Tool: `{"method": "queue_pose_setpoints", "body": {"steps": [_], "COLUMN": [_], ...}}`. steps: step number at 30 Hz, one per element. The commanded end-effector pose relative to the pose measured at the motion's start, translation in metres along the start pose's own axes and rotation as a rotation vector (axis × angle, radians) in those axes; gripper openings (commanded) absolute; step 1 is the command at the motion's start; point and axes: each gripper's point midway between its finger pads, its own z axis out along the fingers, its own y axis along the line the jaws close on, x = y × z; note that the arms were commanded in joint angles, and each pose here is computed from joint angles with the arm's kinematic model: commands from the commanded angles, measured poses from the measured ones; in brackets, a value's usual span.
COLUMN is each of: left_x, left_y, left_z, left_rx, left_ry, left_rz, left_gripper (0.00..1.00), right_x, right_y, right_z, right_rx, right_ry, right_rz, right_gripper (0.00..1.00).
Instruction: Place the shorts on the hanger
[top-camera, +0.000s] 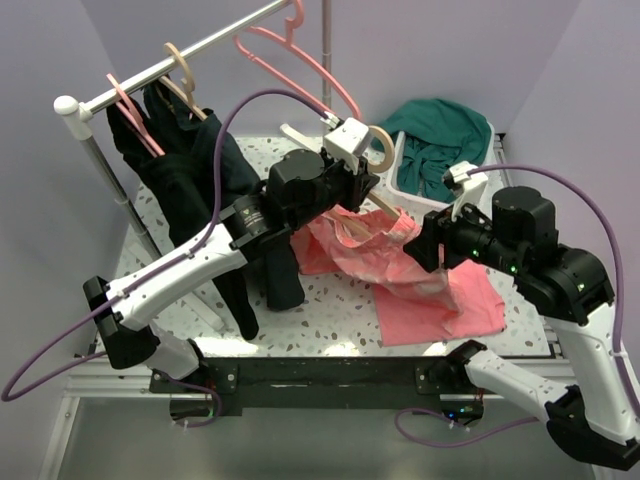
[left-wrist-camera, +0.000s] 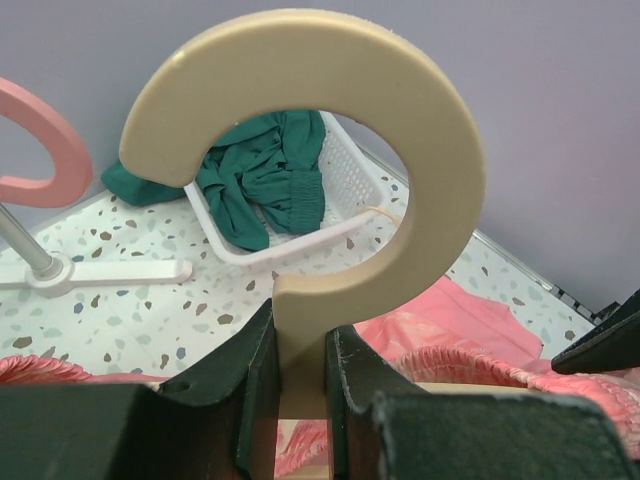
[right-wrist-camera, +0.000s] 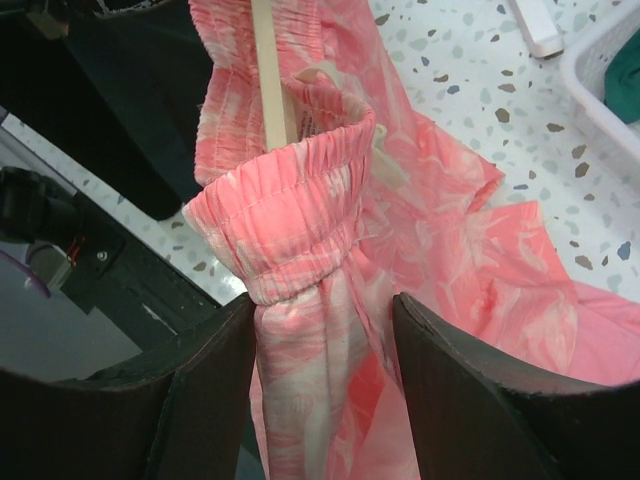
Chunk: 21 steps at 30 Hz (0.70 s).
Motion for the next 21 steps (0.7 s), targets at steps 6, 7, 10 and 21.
{"method": "queue_pose_setpoints", "body": {"steps": [6, 7, 10, 21], "left_x": [-0.047, -0.047, -0.047, -0.059], "left_y": [-0.01, -0.01, -0.011, -0.012], "left_z": [0.0, 0.001, 0.002, 0.007], "left_rx": [0.032, 0.032, 0.036, 0.026], "left_ry": [-0.142, -0.14, -0.144, -0.179], "left_rz": [-0.02, -0.022, -0.027, -0.05], "left_gripper": [0.0, 0.0, 0.0, 0.0], "right_x": [0.009, 0.009, 0.008, 0.007], "right_y": [0.005, 0.004, 0.007, 0.009], "right_z": [0.01, 0.012, 0.014, 0.026], "right_rx": [-0.047, -0.045, -0.062, -0.087], "right_ry": [0.047, 0.047, 0.045, 0.034], "right_rz": [-0.037, -0.037, -0.04, -0.047], "right_gripper": [0.47, 0.44, 0.39, 0.37]}}
